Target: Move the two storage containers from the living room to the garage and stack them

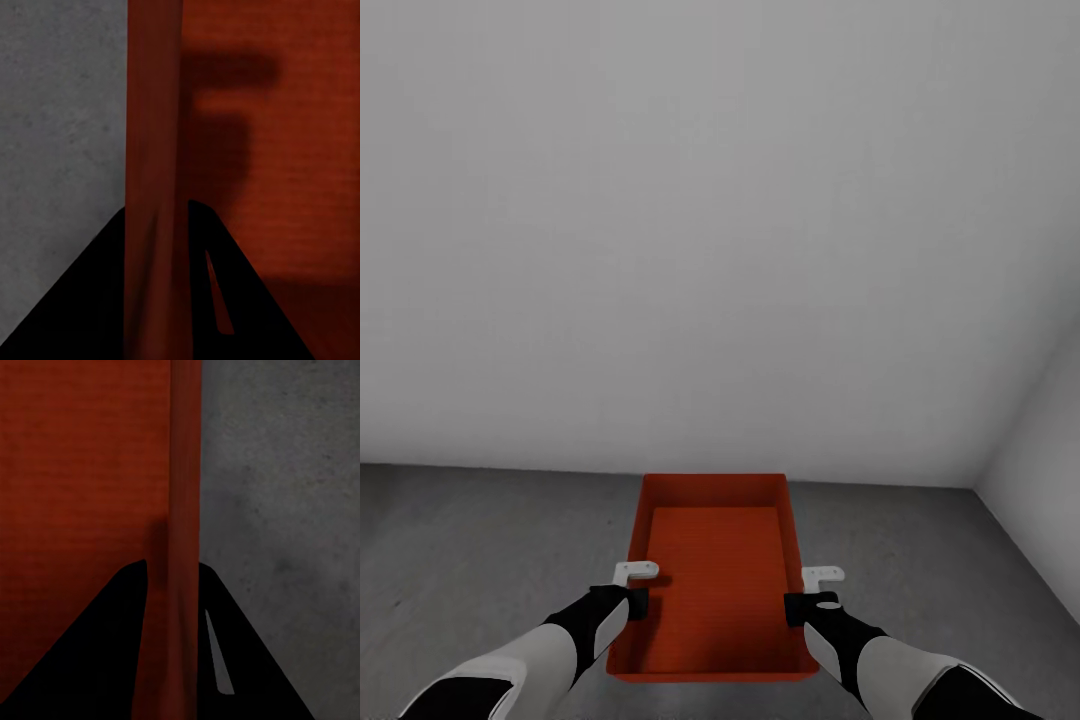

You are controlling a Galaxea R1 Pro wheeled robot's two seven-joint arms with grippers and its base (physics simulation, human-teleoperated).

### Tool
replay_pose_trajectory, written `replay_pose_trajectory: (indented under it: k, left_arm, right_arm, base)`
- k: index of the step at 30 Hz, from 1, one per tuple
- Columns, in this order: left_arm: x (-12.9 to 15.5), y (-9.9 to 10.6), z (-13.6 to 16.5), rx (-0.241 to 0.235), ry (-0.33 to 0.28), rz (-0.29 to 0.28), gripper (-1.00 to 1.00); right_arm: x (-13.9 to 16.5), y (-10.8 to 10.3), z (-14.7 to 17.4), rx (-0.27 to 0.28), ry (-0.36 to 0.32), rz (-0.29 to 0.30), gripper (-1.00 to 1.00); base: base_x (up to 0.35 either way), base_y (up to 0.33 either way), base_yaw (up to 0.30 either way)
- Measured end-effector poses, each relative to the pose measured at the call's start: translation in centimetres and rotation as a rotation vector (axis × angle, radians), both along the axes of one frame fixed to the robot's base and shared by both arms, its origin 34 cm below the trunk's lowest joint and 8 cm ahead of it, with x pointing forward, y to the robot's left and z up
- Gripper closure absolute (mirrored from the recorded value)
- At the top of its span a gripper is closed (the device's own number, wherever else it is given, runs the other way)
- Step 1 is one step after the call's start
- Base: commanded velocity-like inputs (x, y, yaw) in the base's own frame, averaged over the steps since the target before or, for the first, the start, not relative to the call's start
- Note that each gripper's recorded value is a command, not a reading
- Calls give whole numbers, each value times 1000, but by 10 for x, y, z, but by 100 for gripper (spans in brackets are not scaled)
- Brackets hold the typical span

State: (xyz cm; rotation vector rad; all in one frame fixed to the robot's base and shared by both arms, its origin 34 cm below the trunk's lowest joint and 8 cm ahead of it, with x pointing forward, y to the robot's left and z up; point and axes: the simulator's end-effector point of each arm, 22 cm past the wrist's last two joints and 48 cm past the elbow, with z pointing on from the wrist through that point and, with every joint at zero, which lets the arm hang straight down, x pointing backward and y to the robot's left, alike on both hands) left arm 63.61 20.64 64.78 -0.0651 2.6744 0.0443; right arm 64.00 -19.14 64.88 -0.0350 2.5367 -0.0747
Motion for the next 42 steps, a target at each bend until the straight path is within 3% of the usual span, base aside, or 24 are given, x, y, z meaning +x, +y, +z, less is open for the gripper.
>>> replay_pose_trajectory:
  k: [42]
  left_arm:
    - [-16,0,-96,0,67,0,100]
  right_arm:
    - [-17,0,-97,1,67,-1,100]
  base:
    - [0,0,0]
